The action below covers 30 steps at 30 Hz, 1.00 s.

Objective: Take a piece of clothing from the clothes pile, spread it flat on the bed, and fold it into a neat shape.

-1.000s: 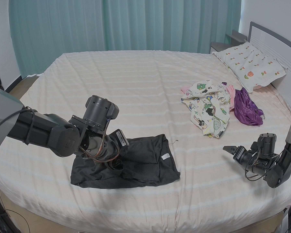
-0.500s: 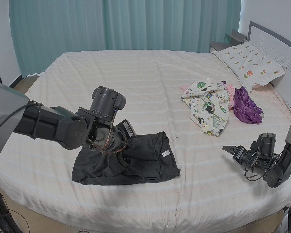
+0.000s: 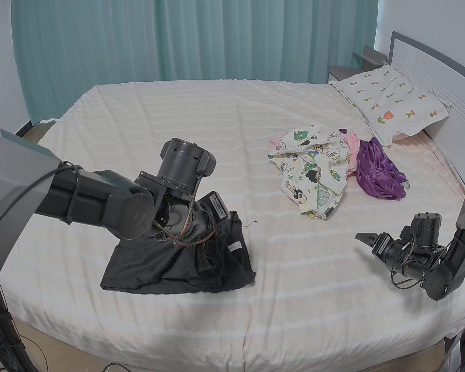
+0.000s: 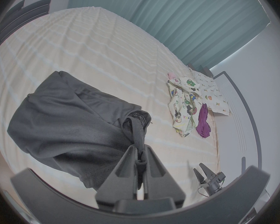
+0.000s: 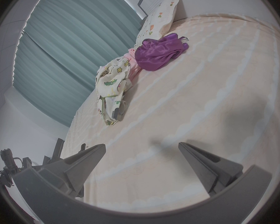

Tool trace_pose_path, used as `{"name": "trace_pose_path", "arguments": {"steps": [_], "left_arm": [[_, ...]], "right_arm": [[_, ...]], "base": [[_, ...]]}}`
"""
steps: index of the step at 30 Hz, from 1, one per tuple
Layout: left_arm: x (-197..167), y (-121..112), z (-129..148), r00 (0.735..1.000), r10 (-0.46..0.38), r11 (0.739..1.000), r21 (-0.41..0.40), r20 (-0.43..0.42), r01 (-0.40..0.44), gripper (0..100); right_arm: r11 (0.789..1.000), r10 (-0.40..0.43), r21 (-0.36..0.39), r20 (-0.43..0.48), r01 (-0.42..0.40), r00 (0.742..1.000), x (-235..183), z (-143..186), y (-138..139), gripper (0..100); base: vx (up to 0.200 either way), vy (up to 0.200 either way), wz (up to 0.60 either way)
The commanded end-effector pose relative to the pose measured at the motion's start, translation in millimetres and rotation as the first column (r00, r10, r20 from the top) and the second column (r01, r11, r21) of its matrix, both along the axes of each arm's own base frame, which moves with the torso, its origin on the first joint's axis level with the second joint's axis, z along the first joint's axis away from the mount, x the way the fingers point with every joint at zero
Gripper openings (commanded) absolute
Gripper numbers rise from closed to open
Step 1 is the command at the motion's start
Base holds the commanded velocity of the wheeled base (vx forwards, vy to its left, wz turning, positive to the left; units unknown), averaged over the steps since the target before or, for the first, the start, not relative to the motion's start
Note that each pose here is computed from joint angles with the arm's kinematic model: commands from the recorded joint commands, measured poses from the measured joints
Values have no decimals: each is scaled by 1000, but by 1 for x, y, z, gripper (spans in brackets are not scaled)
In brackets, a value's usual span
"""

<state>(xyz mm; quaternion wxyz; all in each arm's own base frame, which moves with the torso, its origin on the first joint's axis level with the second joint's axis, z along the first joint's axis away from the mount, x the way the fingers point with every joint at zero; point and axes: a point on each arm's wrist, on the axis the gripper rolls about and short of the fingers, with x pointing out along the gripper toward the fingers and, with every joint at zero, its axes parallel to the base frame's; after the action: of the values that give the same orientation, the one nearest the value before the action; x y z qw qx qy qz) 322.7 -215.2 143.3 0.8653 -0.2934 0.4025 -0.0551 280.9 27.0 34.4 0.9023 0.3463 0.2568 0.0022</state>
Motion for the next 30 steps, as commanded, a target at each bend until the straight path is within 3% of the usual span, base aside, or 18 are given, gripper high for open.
{"name": "trace_pose_path", "arguments": {"steps": [1,8,10,11,12,20,25,30], "left_arm": [[8,-4,-8,1000,7,1000,9,-4,-7,0],[16,-12,-19,1000,15,1000,22,-10,-14,0],[20,-12,-23,999,39,999,36,-3,-39,0],[27,-12,-26,996,89,995,49,18,-90,0],[30,-13,-26,993,114,992,45,30,-116,100],[31,-2,-17,985,172,985,9,28,-173,100],[23,37,10,975,221,974,-64,29,-219,100],[3,82,15,975,212,966,-139,-68,-219,100]], "right_arm": [[1000,0,0,-2,0,1000,0,-1,0,100],[1000,2,0,-2,-2,1000,0,-1,0,100],[1000,0,0,-3,0,1000,1,-1,0,100],[1000,2,0,-5,-2,1000,1,-2,0,100],[1000,2,0,-6,-2,1000,1,-2,0,100],[1000,0,-2,-14,0,1000,1,-5,0,100],[1000,7,-2,-14,-7,1000,0,-5,2,100],[1000,8,-2,-14,-8,1000,0,-5,3,100]], "base": [[0,0,0],[0,0,0],[0,0,0],[0,0,0],[0,0,0],[0,0,0],[0,0,0],[0,0,0]]}}
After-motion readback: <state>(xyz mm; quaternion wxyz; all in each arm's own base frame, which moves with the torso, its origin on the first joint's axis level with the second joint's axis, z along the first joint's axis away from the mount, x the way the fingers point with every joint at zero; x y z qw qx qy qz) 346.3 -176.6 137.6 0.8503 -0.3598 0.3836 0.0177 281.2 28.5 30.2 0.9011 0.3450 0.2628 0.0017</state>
